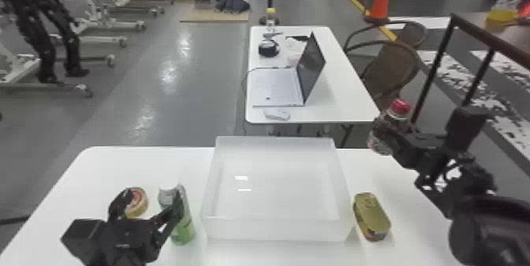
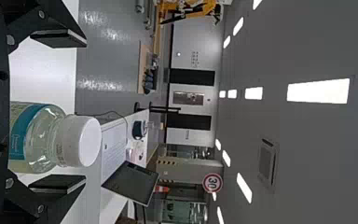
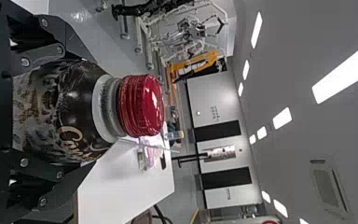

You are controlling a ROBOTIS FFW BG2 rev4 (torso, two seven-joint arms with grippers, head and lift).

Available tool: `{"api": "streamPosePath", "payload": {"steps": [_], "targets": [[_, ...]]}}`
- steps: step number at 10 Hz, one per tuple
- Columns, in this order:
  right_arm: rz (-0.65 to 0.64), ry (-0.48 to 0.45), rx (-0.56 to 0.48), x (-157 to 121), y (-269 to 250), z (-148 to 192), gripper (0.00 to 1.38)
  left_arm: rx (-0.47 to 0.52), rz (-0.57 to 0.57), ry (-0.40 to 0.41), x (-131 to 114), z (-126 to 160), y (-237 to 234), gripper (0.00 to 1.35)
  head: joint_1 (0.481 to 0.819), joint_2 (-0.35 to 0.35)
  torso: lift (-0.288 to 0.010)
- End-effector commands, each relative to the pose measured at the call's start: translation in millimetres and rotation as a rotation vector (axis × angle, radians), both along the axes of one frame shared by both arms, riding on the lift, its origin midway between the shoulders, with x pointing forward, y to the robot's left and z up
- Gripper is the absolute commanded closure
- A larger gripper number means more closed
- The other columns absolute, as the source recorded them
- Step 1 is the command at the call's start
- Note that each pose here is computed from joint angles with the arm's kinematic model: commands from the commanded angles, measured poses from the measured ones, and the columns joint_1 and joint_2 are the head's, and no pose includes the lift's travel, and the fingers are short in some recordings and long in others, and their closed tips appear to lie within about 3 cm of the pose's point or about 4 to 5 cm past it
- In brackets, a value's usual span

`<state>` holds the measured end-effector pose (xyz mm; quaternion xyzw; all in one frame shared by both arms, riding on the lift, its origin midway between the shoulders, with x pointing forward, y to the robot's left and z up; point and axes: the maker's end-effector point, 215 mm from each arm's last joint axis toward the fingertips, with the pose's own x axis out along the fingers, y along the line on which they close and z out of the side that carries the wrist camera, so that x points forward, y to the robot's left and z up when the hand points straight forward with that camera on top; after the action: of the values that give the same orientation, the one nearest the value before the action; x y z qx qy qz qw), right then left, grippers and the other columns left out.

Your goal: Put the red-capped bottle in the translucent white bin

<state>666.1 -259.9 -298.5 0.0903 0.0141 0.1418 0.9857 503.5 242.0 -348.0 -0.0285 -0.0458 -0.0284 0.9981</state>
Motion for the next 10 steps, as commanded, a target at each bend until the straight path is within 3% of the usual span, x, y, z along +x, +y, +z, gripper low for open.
{"api": "streamPosePath", "payload": {"steps": [1, 6, 10], "targets": [[0.051, -0.015, 0.013, 16, 32, 10, 1.25, -0.007, 0.001, 0.006, 1, -2, 0, 0.26, 0.549, 0.0, -0.1], [0.205, 0.046, 0.057, 25, 140, -17, 1.25, -0.012, -0.003, 0.025, 1, -7, -2, 0.26, 0.549, 0.0, -0.1], [0.291, 0.141, 0.04, 10, 194, -66, 1.25, -0.02, -0.002, 0.03, 0, -9, 0, 0.26, 0.549, 0.0, -0.1]]}}
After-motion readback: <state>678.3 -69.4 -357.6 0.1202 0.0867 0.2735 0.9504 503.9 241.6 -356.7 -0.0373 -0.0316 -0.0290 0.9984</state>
